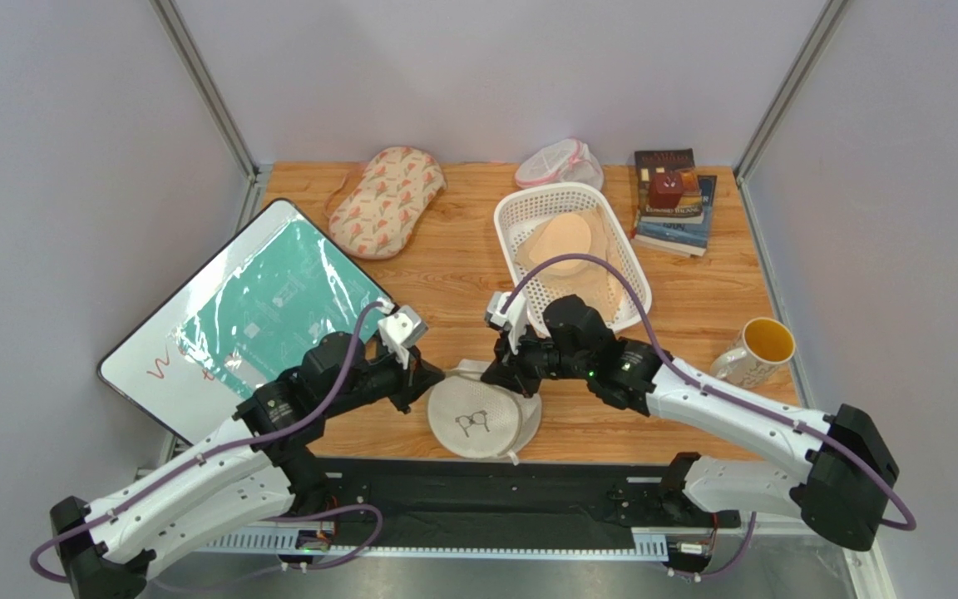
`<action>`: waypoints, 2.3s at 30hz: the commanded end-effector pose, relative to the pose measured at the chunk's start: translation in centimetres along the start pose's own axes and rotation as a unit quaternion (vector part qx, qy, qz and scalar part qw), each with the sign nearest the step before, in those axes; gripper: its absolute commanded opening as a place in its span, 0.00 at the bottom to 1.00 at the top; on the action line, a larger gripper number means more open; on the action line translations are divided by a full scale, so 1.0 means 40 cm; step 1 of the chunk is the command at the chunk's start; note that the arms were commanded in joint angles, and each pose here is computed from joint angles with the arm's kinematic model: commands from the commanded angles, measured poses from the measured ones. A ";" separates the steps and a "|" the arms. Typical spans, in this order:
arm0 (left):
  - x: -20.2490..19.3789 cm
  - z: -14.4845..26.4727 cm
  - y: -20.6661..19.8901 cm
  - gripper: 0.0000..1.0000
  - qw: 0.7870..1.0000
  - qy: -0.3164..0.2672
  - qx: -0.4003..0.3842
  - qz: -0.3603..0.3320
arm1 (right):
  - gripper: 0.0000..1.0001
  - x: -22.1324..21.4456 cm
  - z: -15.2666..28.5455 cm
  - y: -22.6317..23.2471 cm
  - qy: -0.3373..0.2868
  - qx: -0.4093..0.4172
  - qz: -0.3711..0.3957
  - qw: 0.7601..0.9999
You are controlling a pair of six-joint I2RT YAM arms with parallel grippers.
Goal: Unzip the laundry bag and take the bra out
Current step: Unzip the laundry bag at the center of the board.
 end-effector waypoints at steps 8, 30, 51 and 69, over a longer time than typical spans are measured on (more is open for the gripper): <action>-0.008 0.027 0.043 0.00 0.996 -0.023 0.083 0.026 | 0.00 -0.035 0.057 -0.030 -0.013 -0.084 -0.026 0.996; 0.023 0.005 0.000 0.00 1.000 -0.008 0.004 0.001 | 0.79 0.058 0.108 0.010 -0.029 -0.064 -0.017 0.997; 0.042 0.000 -0.021 0.00 0.999 0.002 -0.032 -0.007 | 0.81 0.089 -0.033 0.041 0.016 0.020 0.067 0.997; 0.041 0.006 -0.016 0.00 1.000 -0.003 -0.023 -0.004 | 0.34 0.058 -0.101 -0.006 0.034 -0.018 0.074 0.997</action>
Point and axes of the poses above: each gripper's point midway between its finger pads, its own z axis back along the fingers, its own y axis along the line the jaws close on, x = y × z, the point moved 6 cm from there along z, back along the fingers, and after that the axes turned 5 degrees about -z, right-handed, at the moved point
